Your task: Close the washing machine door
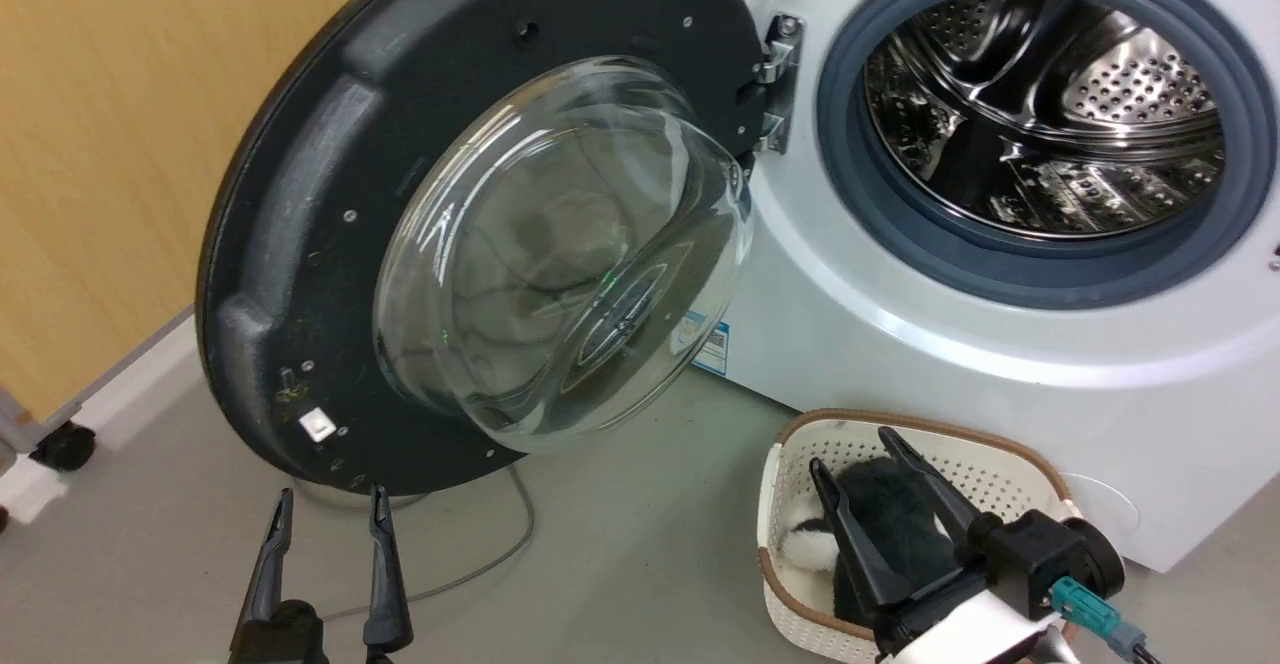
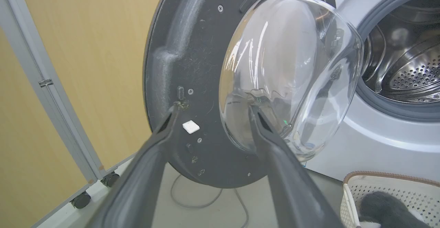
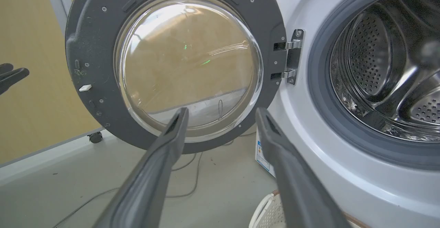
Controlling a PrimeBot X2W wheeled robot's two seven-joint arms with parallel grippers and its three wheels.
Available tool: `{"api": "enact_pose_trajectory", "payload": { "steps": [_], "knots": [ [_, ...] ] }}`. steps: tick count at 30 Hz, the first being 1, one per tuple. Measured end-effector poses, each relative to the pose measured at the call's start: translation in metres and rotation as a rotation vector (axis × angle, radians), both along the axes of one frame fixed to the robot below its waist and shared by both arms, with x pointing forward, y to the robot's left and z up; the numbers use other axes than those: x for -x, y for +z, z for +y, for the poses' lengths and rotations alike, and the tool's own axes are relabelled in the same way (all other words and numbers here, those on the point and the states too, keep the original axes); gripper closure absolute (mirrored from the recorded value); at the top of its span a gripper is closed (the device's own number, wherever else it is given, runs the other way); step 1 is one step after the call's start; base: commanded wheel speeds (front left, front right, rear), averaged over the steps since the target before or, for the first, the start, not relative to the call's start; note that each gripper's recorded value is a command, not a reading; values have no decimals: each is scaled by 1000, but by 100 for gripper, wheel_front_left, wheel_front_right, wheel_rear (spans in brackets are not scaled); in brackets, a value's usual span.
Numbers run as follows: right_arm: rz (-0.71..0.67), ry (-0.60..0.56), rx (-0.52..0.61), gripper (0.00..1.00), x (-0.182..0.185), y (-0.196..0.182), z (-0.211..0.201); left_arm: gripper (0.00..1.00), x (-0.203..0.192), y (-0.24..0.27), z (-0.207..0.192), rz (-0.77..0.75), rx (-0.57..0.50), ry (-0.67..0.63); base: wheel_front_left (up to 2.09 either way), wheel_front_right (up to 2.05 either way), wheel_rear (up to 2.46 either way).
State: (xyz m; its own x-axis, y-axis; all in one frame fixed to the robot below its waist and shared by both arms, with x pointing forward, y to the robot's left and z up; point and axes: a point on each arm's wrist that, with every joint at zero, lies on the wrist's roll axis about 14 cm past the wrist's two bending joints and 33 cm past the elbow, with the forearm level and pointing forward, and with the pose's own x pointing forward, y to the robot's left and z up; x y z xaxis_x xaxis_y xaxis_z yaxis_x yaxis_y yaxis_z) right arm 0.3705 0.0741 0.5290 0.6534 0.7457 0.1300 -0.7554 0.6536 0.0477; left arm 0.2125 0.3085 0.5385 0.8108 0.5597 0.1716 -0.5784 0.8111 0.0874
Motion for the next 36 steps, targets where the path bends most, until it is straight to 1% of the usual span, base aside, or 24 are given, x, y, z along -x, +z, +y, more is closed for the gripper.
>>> {"api": "enact_pose_trajectory", "payload": {
  "steps": [10, 17, 18, 19, 21, 23, 28, 30, 32, 34, 36],
  "knots": [
    [0, 58, -9, 0, 8, -1, 17, 0, 15, 1, 6, -10, -11, 52, 0, 0, 0],
    [0, 62, -10, 0, 8, -2, 18, 0, 18, 0, 7, -12, -7, 56, 0, 0, 0],
    [2, 62, -8, 0, 8, -3, 18, 31, 18, 0, 7, -14, -1, 56, 0, 0, 0],
    [3, 62, -7, 0, 8, -4, 18, 100, 17, -1, 6, -20, 13, 47, 0, 0, 0],
    [4, 63, -5, 0, 8, -4, 18, 100, 17, 1, 6, -42, 42, 35, 0, 0, 0],
    [5, 64, -3, 0, 9, -5, 18, 100, 20, 5, 12, -59, 43, 41, 0, 0, 0],
    [-1, 46, -15, 0, 5, -1, 15, 100, 27, 34, 46, -123, -19, 66, 0, 0, 0],
    [-5, 37, -19, 0, 3, 1, 12, 100, 26, 45, 60, -167, -6, 56, 0, 0, 0],
    [-2, 26, -13, 0, 3, -1, 7, 100, 21, 56, 74, -178, -26, 31, 0, 0, 0],
    [6, 13, 1, 0, 5, -6, 1, 100, 19, 74, 95, -255, 11, 42, 0, 0, 0],
    [11, -7, 8, 0, 5, -9, -7, 100, 19, 95, 117, -369, 83, 58, 0, 0, 0]
  ]
}}
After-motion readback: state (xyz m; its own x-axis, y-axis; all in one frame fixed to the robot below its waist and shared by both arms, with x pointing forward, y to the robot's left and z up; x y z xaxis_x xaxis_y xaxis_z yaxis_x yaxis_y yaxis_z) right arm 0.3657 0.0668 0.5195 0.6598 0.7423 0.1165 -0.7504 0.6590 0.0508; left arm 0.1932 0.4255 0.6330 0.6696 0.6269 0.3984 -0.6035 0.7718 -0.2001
